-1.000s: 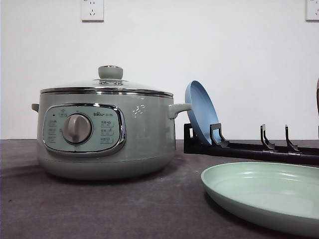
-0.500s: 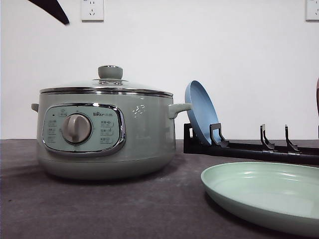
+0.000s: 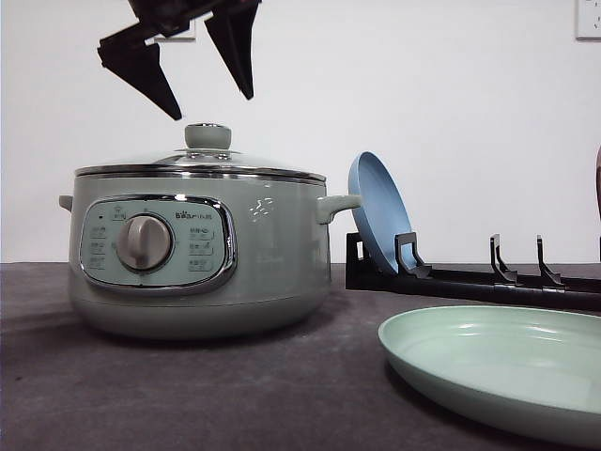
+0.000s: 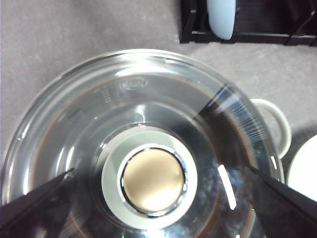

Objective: Transfer potato from steamer to green plate

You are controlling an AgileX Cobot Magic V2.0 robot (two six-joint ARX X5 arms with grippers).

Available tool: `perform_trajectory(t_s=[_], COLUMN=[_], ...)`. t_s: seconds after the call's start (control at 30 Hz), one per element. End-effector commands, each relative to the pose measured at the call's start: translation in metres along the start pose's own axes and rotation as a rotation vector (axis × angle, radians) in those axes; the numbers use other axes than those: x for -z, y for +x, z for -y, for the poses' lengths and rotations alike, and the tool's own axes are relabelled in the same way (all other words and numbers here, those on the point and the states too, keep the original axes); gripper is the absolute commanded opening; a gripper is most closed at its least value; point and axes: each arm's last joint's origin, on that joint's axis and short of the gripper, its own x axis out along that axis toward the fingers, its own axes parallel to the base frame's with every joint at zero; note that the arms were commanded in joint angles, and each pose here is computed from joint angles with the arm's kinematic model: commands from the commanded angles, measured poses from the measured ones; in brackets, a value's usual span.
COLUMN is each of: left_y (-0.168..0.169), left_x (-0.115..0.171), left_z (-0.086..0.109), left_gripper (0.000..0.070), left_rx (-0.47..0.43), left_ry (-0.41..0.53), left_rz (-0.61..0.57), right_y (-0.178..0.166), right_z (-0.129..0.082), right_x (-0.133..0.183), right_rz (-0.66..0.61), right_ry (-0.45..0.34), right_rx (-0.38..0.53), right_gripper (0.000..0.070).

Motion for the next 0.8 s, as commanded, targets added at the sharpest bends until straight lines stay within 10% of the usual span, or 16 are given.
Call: perform_trajectory(t_s=[0.0,0.77], left_y=[0.004,0.019], left_x=[-0.007,-0.005], left_z=[0.002,0.002], left_gripper=[0.0699,0.0662], left_rx=[0.000,-0.011], left_ry=[0.016,0.023], left_rz=[0.017,-0.028], right_y=[-0.003,-0.003], right_z=[-0.002,-0.002], right_x=[-0.004,-0.003], right_rz=[0.020,0.007], right_ry=[0.006,0.007], right_rx=[-0.011,-0.006], right_gripper=[0.0629,0.0629])
